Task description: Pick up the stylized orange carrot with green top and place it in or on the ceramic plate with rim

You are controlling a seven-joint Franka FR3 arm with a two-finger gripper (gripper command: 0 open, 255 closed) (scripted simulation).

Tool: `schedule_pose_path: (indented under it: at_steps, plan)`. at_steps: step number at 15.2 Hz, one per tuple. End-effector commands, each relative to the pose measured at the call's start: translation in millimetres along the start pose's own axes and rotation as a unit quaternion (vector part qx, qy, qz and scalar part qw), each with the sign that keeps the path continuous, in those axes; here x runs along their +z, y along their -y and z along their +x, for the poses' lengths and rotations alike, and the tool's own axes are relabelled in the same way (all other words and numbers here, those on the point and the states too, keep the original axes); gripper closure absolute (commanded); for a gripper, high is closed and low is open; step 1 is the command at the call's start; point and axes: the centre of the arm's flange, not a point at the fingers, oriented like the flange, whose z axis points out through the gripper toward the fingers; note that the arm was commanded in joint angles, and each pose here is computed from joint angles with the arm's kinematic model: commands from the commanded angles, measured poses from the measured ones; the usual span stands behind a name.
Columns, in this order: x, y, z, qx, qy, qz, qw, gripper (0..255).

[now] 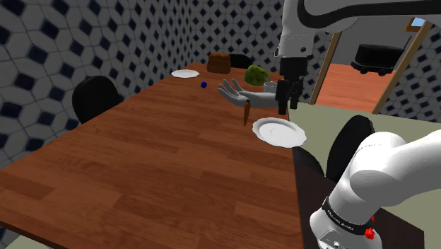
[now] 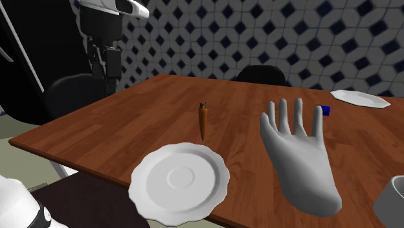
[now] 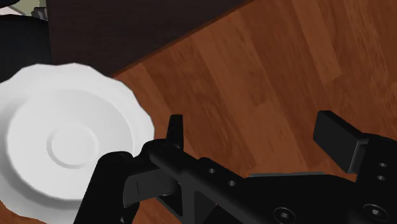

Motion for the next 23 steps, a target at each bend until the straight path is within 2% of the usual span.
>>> schedule_pose_path:
  at_steps: [1, 11, 21, 23]
  plan:
    - [0.0, 0.0, 0.0, 0.0, 0.0, 0.0, 1.0, 0]
    - [7.5, -49.0, 110.5, 0.053, -0.027, -0.026, 0.9979, 0]
    - [6.2, -109.4, 215.4, 0.105, -0.055, -0.052, 0.9916, 0]
    - [11.4, -110.7, 216.9, 0.106, -0.055, -0.052, 0.9915, 0]
